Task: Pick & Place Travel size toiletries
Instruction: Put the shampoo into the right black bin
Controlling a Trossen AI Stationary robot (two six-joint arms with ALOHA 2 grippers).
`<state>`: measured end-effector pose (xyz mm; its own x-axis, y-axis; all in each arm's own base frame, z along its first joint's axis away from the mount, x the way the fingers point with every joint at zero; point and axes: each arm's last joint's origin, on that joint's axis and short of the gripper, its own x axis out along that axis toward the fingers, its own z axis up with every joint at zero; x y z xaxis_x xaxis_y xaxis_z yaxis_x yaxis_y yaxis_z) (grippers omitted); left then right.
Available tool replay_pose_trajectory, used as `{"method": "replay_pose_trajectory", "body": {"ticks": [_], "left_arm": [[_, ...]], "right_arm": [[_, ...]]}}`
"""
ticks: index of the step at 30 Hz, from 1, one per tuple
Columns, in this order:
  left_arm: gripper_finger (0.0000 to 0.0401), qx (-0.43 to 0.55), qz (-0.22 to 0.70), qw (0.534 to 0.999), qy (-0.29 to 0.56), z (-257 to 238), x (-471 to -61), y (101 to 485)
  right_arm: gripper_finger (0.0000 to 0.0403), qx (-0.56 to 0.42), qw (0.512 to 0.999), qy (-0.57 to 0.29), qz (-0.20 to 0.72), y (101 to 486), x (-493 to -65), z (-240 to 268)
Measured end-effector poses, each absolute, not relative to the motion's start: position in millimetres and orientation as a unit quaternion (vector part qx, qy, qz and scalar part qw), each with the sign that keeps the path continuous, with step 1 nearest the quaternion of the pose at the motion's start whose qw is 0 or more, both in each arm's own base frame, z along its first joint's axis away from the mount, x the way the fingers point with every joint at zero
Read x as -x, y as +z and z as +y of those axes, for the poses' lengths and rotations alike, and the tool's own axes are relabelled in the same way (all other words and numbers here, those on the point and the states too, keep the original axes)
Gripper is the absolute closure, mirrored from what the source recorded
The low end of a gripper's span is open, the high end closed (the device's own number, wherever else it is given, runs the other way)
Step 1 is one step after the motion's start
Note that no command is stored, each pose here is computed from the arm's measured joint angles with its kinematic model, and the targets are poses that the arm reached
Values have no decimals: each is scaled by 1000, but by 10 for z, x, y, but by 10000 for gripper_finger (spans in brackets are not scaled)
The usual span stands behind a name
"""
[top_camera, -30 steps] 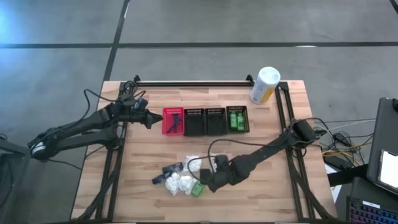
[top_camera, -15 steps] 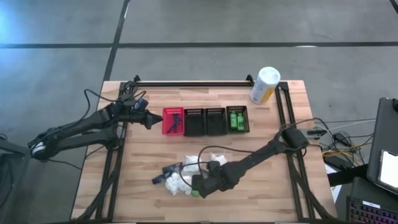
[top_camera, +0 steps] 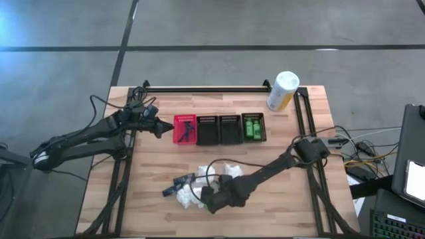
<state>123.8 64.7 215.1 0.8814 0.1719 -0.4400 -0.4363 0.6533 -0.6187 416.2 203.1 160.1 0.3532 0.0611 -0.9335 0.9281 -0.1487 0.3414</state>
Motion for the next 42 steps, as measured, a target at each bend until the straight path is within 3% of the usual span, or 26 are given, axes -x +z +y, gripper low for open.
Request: {"method": "replay_pose_trajectory", "body": {"ticks": [16,28,42], "left_arm": [[281,379,173,893,172,649,-1238,2151],[281,375,171,892,185,656,-1236,2150],[281,367,164,889,218,675,-1230,2148]], "right_arm": [[94,-654,481,-440,384,1484,-4251,1981],[165,-645,471,-436,415,1430,-4243,1991],[251,-610,493,-397,476,1456,-4205,2011]]}}
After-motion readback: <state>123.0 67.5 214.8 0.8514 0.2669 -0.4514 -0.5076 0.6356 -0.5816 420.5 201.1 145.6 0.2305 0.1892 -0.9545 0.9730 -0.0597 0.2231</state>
